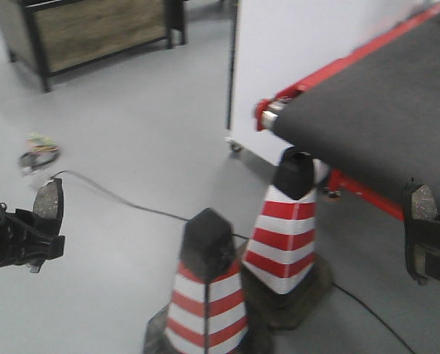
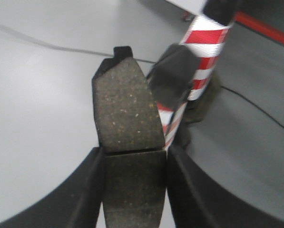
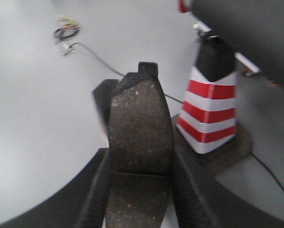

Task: Move and align brake pads A on conveyor
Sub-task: 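Turn past the traffic cones to face the black conveyor belt, then hold both pads above the conveyor belt while stopping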

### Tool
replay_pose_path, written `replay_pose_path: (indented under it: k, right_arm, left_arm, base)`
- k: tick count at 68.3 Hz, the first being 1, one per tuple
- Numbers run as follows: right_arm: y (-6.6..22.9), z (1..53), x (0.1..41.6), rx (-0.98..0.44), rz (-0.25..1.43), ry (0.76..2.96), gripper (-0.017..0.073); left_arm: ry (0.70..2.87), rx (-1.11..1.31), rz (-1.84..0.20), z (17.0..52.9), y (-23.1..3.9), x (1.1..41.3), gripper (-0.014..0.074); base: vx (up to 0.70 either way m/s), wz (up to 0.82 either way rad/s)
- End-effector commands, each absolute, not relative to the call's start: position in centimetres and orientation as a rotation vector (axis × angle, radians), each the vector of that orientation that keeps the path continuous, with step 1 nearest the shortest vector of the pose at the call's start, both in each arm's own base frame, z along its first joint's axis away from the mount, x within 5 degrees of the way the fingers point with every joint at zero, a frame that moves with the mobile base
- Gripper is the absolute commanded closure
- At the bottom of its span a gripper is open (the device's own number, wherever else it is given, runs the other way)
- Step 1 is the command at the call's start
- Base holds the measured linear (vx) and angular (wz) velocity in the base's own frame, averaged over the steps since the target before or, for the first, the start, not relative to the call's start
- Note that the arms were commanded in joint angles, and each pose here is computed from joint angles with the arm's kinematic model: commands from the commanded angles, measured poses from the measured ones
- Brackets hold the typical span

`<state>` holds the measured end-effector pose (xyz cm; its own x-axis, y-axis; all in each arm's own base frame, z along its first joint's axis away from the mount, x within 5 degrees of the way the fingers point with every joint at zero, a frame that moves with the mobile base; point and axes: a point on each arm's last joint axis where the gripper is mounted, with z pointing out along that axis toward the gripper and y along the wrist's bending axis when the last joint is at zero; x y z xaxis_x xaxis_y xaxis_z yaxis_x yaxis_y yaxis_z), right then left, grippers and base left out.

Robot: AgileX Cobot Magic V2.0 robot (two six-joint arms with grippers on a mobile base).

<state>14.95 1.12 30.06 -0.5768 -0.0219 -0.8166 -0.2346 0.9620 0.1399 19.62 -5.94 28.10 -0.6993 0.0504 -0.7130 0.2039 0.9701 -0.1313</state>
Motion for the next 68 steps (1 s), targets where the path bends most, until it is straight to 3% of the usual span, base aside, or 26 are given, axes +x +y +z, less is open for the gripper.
replay_pose_path:
  k: [1, 68]
  right_arm:
    - [0.94, 31.55, 15.28, -0.142, 0.275, 2.086, 0.0461]
    - [0.94, 31.55, 15.28, -0.142, 0.275, 2.086, 0.0461]
  left_arm:
    - [2.21, 0.165, -0.284, 30.04, -6.13, 19.93, 0.0542]
    - [2.21, 0.165, -0.284, 30.04, -6.13, 19.93, 0.0542]
  base:
    - [0.26, -0.73]
    - [0.19, -0.67]
